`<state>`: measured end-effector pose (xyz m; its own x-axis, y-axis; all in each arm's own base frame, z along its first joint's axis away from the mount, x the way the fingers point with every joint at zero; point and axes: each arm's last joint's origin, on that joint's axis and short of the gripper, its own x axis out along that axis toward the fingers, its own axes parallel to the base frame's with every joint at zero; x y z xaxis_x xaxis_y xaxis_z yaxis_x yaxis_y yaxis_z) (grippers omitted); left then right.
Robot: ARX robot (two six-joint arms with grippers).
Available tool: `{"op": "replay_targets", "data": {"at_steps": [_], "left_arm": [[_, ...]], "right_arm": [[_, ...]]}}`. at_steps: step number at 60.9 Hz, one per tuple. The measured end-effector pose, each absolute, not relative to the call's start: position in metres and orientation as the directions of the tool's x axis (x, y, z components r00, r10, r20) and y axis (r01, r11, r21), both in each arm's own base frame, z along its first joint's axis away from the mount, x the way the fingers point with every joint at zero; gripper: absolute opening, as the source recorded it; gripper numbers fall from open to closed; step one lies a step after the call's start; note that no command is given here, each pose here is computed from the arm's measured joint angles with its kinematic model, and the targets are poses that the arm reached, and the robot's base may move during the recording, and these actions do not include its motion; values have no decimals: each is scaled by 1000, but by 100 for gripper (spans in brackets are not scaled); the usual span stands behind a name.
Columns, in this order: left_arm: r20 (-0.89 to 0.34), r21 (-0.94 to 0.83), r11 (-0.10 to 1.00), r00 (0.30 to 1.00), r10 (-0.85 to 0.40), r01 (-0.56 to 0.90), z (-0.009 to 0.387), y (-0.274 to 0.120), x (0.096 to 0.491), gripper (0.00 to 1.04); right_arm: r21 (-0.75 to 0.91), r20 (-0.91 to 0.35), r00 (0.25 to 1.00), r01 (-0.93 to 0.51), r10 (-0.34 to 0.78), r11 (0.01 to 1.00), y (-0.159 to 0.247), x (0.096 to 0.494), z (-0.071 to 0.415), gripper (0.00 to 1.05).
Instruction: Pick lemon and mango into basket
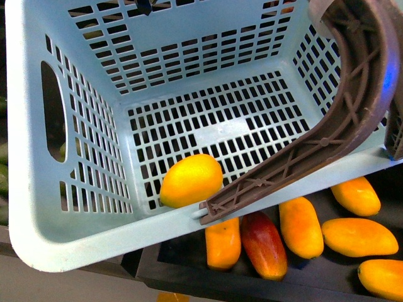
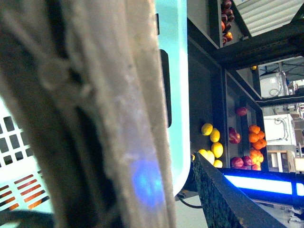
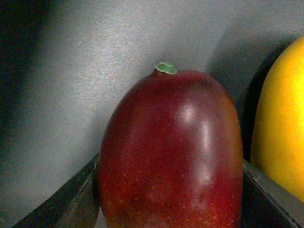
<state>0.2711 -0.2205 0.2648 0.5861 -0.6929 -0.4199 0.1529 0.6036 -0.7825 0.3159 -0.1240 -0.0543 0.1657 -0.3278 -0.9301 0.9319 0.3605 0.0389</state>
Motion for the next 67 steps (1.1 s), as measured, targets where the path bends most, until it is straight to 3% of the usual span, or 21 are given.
{"op": "replay_targets", "data": {"at_steps": [7,17,25,38,57,67], "left_arm": [[-420,-782,604,587,-693,153,265,-220,271,28],[-420,-782,604,587,-692,153,265,-220,271,28],[-420,-783,603,585,-694,153,265,-221,271,28],[-420,-783,603,586,-694,153,265,-221,271,28],[-420,-782,604,587,-692,152,265,-220,271,28],[-420,-782,604,586,-693,153,265,-220,271,28]], "right_arm": [[122,-919,243,923,-309,364,-122,313,-39,66],[323,-846,430,883,-314,341,-119,309,6,66],[408,-808,502,854,-309,323,-112,316,42,66],[579,-662,698,708,-275,404,-82,339,134,66],[733,-467,851,525,-241,433,-57,328,228,66],[756,-344,922,384,-177,530,-19,318,266,66]]}}
